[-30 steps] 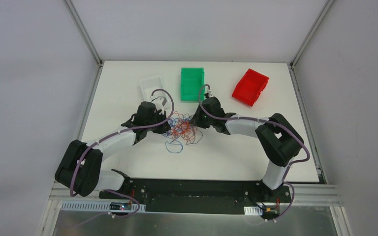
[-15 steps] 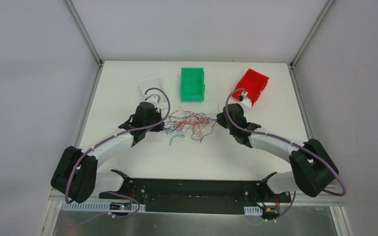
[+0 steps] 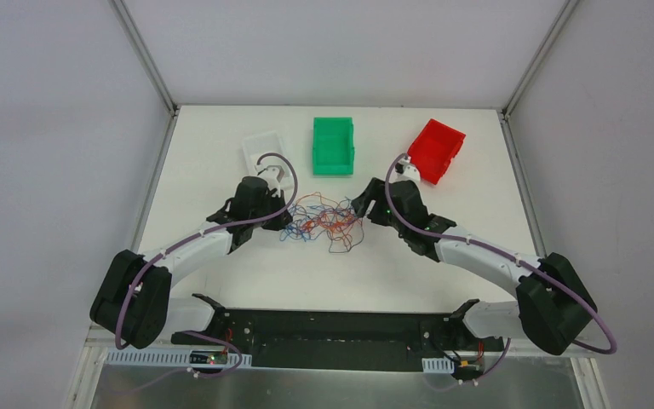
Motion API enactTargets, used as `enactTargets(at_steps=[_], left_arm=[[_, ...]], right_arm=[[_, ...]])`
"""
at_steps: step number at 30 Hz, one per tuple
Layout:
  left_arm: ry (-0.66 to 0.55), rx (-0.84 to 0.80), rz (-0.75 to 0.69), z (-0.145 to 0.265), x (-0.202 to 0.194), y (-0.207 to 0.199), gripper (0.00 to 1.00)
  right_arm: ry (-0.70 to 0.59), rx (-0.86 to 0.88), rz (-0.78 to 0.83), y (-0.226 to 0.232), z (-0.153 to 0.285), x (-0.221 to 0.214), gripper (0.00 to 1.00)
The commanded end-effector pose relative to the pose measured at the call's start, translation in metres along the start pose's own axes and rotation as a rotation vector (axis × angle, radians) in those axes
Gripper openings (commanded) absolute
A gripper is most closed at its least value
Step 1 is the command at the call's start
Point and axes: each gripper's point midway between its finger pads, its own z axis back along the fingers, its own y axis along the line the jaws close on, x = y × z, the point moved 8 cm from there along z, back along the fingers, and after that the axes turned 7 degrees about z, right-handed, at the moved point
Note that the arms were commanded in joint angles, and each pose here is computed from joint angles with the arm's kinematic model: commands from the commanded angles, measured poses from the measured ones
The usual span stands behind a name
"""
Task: Untangle the cables
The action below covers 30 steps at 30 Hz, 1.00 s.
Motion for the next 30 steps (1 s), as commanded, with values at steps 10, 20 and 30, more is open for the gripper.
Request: enactTargets(at_steps=[10,20,30], left_arm=[[0.014,-0.025,-0.018,-0.003,0.001,-0.002,0.00],[0.022,-0.019,-0.013,-0.004,0.001,-0.002,0.00],[0.024,-0.012,-0.014,-0.005,0.001,-0.001,0.00]], right_arm=[[0.056,-0.147,0.092,-0.008,0.019,-0.004,0.59],[0.195,-0.153,0.142,-0.014,0.001,-0.033,0.54],[0.283,-0.191,0.214,-0.004,-0.032,-0.055,0.50]])
